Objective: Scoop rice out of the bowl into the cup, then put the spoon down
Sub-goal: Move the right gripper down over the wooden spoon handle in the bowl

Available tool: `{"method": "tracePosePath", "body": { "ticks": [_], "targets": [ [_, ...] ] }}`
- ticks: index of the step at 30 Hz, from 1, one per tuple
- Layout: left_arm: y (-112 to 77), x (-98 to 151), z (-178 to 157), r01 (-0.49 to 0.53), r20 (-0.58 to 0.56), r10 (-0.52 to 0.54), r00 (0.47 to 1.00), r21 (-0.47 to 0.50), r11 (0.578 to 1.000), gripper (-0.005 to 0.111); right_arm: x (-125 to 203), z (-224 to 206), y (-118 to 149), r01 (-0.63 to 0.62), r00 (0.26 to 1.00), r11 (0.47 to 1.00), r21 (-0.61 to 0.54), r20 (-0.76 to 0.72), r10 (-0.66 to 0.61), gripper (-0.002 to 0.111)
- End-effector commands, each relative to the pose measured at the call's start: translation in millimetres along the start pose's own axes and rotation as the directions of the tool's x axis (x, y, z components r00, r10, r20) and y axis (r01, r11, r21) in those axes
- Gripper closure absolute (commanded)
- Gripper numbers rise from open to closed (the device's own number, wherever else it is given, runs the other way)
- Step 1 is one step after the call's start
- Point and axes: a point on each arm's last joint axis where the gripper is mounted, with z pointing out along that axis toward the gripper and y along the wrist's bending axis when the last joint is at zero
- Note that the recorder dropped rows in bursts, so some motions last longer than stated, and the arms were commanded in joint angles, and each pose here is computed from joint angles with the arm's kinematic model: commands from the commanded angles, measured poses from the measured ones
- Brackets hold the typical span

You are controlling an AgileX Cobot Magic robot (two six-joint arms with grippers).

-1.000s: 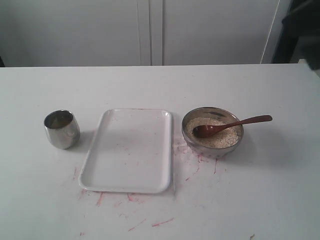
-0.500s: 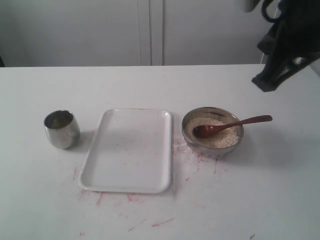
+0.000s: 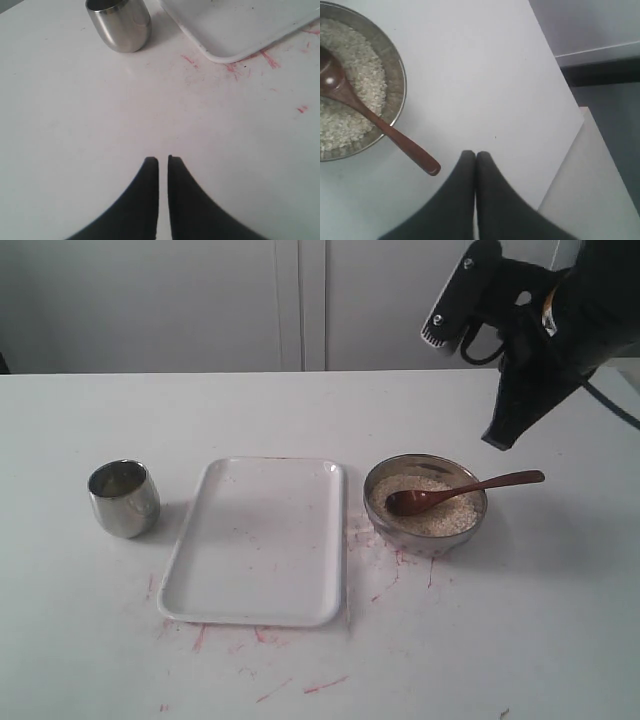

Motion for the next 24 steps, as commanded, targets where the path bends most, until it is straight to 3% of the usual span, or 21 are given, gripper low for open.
{"method": "tracePosePath", "body": {
  "ticks": [1,7,12,19,24],
  "targets": [
    [-1.5,6,1,0.005,-0.038,-0.005,0.999,0.011,1.0,0.092,15,24,-11,-0.084,0.994,0.996,0.008,-0.063,0.084,0.108],
    [-1.5,6,1,0.005,-0.038,-0.005,0.999,0.011,1.0,0.092,29,50,-10,-0.11,0.981,0.994,-0.027,-0.165,0.104,0.108],
    [-1.5,6,1,0.005,-0.038,-0.005,0.999,0.011,1.0,0.092,27,50,3,-0.056,0.989,0.982,-0.178,-0.142,0.031,0.108],
    [-1.5,6,1,0.005,-0.038,-0.005,0.999,0.011,1.0,0.092,28,44,22,0.189,0.97,0.889,-0.418,-0.06,-0.234,0.108],
    [-1.5,6,1,0.005,-0.038,-0.005,0.999,0.011,1.0,0.092,29,45,23,0.408,0.899,0.806,-0.429,0.033,-0.438,0.108]
  ]
}}
